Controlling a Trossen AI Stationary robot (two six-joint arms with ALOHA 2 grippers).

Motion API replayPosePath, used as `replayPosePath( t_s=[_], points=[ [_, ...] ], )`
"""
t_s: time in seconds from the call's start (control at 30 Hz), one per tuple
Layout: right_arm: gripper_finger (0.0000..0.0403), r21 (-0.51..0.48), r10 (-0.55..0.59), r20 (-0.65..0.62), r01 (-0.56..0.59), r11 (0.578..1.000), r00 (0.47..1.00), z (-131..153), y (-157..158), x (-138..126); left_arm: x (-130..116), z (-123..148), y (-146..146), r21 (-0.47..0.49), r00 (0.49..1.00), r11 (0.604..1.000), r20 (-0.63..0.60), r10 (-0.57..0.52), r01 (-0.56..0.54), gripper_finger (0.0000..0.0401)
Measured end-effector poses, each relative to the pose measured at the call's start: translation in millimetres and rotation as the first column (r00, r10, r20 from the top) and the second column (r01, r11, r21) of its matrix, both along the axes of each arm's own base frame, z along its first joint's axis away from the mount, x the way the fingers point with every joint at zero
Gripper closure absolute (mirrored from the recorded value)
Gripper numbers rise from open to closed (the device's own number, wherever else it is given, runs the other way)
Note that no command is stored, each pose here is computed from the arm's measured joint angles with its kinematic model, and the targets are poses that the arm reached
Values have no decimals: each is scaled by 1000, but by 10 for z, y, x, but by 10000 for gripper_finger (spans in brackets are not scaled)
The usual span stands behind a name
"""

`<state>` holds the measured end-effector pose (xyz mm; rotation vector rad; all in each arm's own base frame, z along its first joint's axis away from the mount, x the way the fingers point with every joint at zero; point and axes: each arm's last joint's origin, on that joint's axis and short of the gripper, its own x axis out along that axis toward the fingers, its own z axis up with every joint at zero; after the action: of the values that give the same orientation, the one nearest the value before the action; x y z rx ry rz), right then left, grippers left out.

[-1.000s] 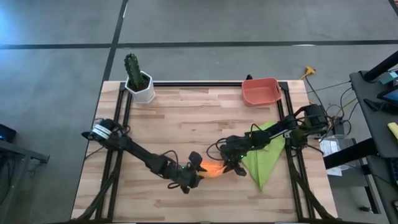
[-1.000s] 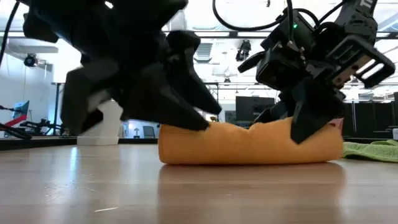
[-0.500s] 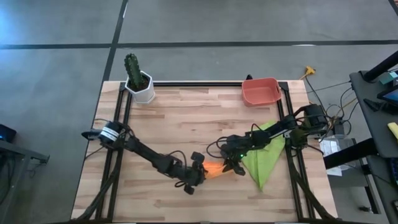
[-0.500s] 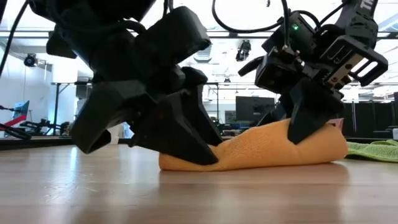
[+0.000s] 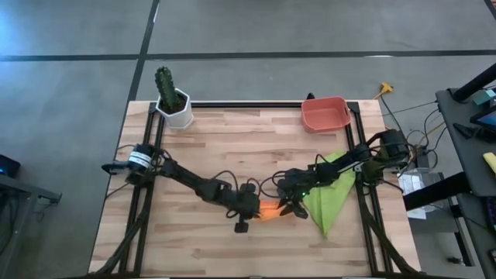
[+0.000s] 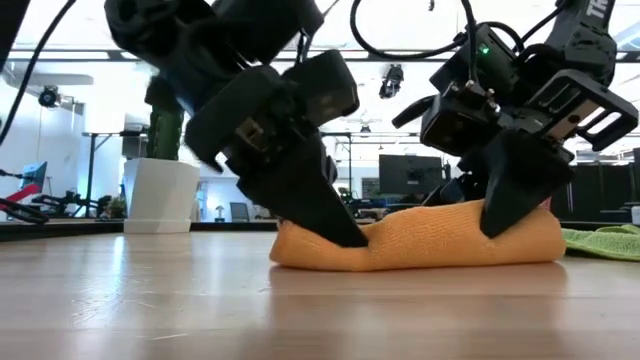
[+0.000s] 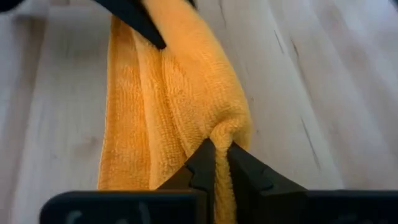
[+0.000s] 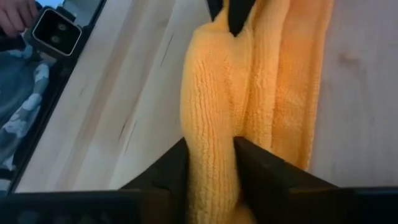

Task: Roll microfiber towels into tight, uniform cylinder then place into a basket
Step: Roll the orange microfiber cloth

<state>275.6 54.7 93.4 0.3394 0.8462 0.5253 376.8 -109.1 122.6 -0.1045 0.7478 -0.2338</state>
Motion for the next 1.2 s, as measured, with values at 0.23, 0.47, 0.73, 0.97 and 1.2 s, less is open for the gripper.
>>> replayPosePath(
  t_s=[0.23,0.47,0.73,0.97,1.2],
  points=[
    [208,-16,43,20,-43,999,999,53,44,-29,21,-19,122,-137,1000,991,-15,11,-13,396],
    [184,-63,103,53,-100,993,993,254,38,-128,-4,-56,162,-236,1000,971,-11,19,-22,398],
    [184,-427,286,270,-151,891,919,648,286,-321,-84,-108,173,-363,998,931,45,37,-18,399],
    [184,-767,414,353,7,641,839,775,768,-567,-187,-133,195,-490,989,871,102,104,-41,399],
    [183,-758,338,364,66,648,868,534,956,-515,-207,-130,209,-547,981,832,95,172,-93,399]
  ],
)
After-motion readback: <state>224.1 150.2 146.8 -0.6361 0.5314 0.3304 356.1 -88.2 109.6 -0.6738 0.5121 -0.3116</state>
